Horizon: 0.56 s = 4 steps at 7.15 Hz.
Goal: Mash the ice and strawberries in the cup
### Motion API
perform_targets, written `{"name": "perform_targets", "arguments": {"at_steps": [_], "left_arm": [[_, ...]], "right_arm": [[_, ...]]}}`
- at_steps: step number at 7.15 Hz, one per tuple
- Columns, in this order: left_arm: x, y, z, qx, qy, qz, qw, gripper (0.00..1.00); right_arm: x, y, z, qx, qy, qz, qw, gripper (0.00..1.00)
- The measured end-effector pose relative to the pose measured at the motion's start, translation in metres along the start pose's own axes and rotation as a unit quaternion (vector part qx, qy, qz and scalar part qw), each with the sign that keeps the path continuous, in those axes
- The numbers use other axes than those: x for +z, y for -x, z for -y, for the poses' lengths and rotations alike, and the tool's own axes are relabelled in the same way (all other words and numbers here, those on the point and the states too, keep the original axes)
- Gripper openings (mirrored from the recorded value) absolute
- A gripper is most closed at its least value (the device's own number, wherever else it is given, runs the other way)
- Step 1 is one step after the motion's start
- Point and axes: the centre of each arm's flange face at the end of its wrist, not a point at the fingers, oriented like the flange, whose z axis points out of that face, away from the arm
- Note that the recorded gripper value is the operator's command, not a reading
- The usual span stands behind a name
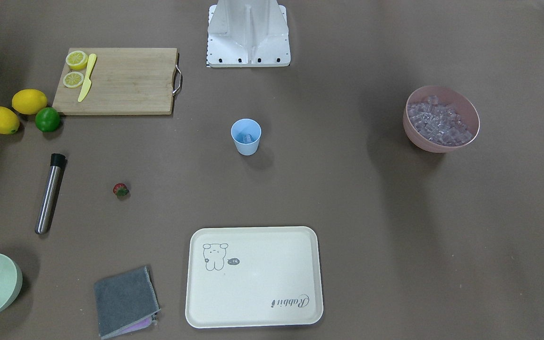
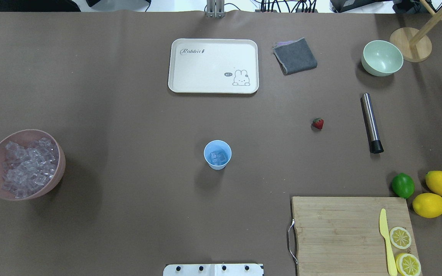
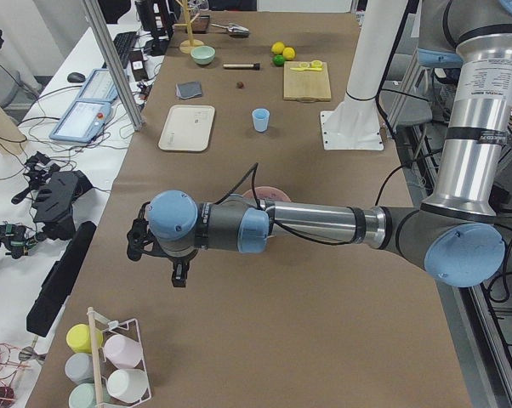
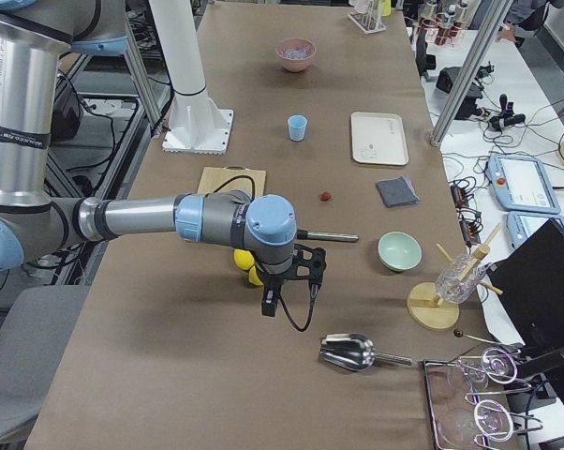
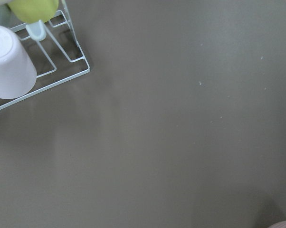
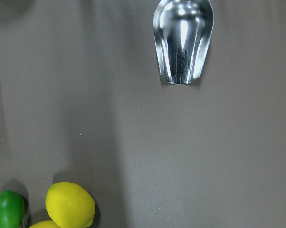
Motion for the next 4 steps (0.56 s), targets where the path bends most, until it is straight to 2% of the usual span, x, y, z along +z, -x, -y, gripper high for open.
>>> {"name": "perform_targets", "arguments": {"at_steps": [2,4], "left_arm": [[-0.0051,-0.0107,-0.0013,-0.06,-0.005,0.0,0.9982,0.97],[-0.0037,-0.0084,-0.0063,-0.096,-0.002,-0.01,0.9954,0.97]], "right_arm": [[0.0002,-0.0002,-0.0006,0.0,0.0,0.0,1.0,1.0],[0.0001,-0.0001,-0.0002,0.0,0.0,0.0,1.0,1.0]]}}
